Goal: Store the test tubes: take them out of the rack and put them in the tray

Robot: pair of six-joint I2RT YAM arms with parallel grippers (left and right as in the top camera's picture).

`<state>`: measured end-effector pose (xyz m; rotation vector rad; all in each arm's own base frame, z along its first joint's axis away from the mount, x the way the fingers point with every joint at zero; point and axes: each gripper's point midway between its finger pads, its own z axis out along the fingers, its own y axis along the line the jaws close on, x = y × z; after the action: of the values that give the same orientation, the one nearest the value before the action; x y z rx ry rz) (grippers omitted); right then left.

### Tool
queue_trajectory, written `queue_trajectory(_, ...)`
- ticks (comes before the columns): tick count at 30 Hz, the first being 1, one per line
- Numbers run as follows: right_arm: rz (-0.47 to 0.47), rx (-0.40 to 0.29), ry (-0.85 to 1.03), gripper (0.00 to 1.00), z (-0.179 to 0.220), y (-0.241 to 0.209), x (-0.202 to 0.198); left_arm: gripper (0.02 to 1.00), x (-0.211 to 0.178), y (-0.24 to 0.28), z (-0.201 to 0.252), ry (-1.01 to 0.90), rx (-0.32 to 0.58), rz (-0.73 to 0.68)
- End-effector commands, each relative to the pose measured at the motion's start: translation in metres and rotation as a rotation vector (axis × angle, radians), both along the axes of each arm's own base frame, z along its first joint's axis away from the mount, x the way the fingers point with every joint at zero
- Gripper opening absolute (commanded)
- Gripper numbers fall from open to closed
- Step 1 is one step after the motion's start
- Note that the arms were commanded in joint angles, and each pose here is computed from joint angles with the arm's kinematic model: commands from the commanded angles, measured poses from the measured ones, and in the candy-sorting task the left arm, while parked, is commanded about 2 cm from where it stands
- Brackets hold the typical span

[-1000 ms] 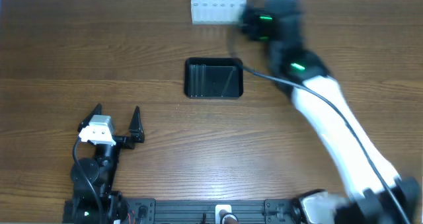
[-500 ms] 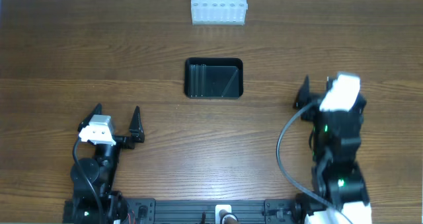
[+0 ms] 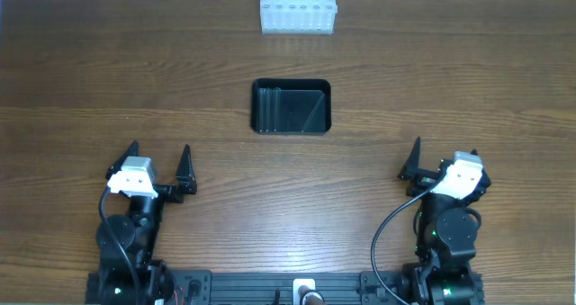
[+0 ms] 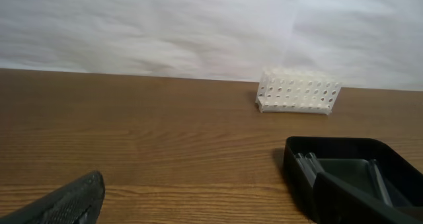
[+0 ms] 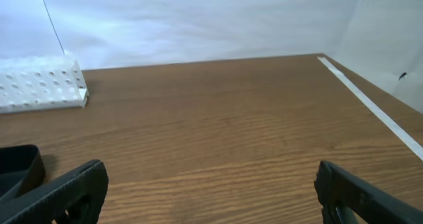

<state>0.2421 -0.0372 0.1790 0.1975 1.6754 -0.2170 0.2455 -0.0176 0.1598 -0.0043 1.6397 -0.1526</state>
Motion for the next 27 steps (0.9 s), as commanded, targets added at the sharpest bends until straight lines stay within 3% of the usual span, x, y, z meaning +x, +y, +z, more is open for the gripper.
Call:
queue_trajectory(1,0.018,-0.007,-0.03,0.991,-0.001,0.003,-0.001,0.998,0.0,-0.002,-0.001,-0.003,0.013,-0.012)
queue_trajectory(27,0.036,-0.012,-0.068,0.993,-0.015,0.006,0.0,1.0,0.0,-0.002,-0.001,-0.003,0.013,-0.012)
